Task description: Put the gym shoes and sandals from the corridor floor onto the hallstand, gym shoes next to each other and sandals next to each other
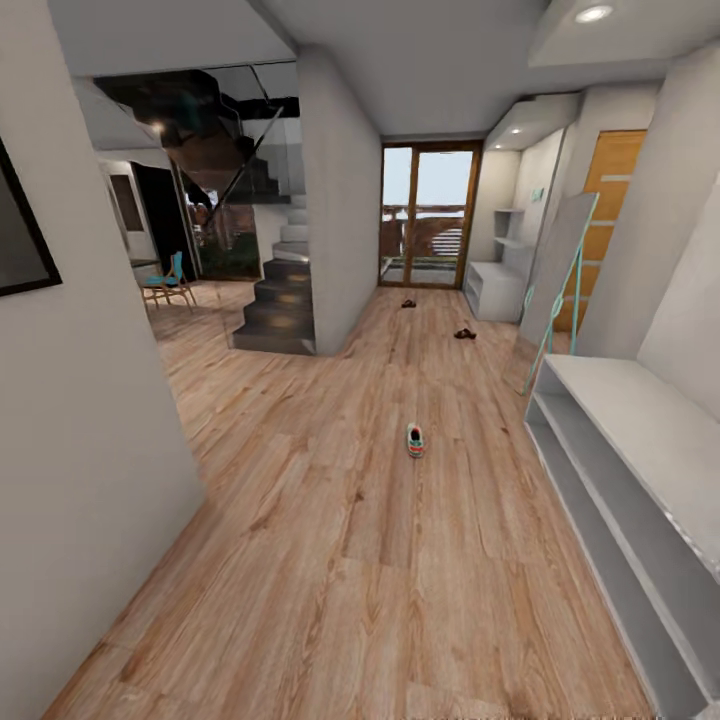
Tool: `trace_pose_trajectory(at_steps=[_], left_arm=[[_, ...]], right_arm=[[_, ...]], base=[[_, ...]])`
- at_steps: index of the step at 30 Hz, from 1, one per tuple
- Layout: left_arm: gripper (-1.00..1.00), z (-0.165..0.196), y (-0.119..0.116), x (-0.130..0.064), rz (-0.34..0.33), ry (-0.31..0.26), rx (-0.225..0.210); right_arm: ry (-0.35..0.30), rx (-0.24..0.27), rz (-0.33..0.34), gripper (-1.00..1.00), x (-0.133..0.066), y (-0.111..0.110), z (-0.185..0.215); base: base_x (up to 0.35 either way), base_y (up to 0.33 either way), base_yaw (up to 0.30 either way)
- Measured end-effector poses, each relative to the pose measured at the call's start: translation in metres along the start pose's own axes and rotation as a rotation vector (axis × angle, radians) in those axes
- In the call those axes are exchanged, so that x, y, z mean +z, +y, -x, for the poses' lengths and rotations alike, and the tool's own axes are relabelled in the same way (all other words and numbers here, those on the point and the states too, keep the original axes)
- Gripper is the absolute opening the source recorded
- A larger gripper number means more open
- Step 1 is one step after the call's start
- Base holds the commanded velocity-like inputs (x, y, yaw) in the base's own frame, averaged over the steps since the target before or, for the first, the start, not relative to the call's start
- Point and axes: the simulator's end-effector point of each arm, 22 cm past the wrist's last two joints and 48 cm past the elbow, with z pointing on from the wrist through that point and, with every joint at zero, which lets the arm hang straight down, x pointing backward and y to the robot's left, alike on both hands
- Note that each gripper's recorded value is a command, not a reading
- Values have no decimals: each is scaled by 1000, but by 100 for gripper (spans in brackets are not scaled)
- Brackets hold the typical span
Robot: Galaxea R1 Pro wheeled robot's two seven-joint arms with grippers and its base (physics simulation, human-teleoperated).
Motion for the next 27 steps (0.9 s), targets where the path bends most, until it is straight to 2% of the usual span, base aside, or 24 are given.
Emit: trace_pose_trajectory(at_steps=[3,4,6,7,11,16,17,27], left_arm=[[100,22,3,2,6,-35,-3],[100,58,10,5,24,-86,-13],[100,73,13,7,34,-105,-20],[100,93,17,8,49,-129,-28],[100,102,21,8,61,-141,-34],[100,106,23,8,67,-148,-37],[100,106,23,8,68,-148,-37],[100,101,29,7,74,-150,-29]], right_arm=[[-32,2,-3,100,0,-2,12],[-86,1,-8,100,0,-6,35],[-109,0,-11,100,-1,-8,45],[-154,0,-15,100,-3,-11,60],[-222,-2,-22,100,-6,-16,80],[-338,-1,-29,100,-14,-21,118],[-339,-1,-29,100,-14,-21,119],[-562,1,-32,100,-46,-23,212]], base=[[9,-7,-159],[3,-2,-53],[2,-1,-30],[1,-1,-14],[0,0,-8],[0,0,-3],[0,0,-2],[0,0,0]])
